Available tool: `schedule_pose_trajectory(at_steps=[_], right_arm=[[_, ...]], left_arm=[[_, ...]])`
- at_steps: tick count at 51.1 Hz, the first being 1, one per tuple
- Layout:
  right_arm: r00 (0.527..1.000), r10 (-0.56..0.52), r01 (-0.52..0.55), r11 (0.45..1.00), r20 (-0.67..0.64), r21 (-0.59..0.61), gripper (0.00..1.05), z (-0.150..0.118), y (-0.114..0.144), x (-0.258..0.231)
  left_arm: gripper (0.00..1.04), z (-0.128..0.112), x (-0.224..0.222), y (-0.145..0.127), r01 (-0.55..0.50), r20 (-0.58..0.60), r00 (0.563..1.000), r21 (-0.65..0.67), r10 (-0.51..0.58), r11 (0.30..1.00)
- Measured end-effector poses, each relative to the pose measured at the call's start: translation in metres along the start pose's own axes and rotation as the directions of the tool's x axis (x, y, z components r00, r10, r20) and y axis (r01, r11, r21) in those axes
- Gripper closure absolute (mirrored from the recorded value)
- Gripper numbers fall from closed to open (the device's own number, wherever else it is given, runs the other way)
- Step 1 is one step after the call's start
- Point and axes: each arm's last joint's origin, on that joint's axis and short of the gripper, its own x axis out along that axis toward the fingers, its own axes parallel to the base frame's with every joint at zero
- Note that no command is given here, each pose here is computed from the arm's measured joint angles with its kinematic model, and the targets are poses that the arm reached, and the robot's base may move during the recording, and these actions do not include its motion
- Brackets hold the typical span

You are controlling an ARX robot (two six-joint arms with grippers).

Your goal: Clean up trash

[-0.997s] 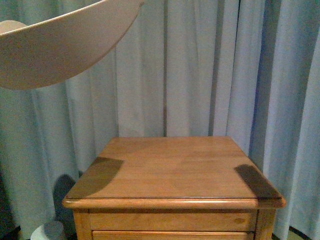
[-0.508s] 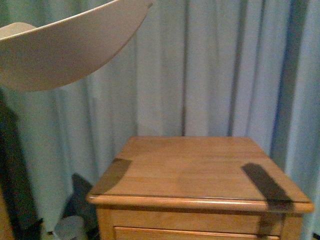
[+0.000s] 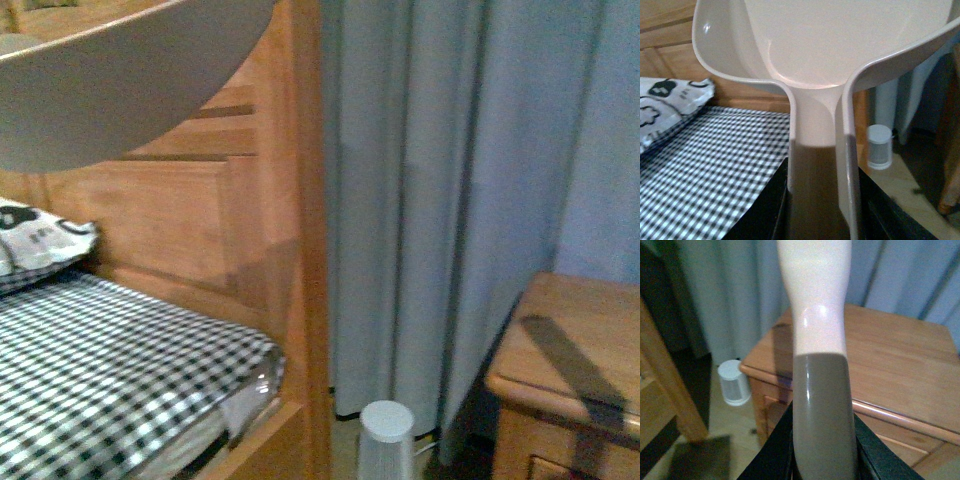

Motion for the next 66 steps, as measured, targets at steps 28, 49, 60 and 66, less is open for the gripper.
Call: schedule_pose_trajectory(at_steps=[28, 49, 60, 66], right_arm=[[1.0, 0.001, -0.001, 1.0, 0.001, 0.001, 0.85, 0.0002, -0.0002, -0.0002], [1.0, 0.004, -0.004, 1.0, 0.0, 0.0, 0.85, 0.0, 0.0, -0.0001], [1.0, 0.015, -0.015, 1.0, -0.003, -0.003, 0.85, -0.0003, 0.001, 0.0002], [1.0, 0.013, -0.013, 1.0, -0.003, -0.002, 0.85, -0.0003, 0.0009, 0.0001]], left_arm=[[0.77, -0.0001, 0.0001, 0.0, 0.001, -0.001, 1.0, 0.0, -0.001, 1.0], [0.77, -0.0002, 0.0001, 0.0003, -0.006, -0.002, 1.0, 0.0, 0.006, 1.0], [0.77, -0.0001, -0.0002, 0.0009, -0.016, -0.003, 1.0, -0.001, 0.016, 1.0], [0.77, 0.0002, -0.0007, 0.0012, -0.017, -0.001, 1.0, -0.003, 0.017, 1.0]])
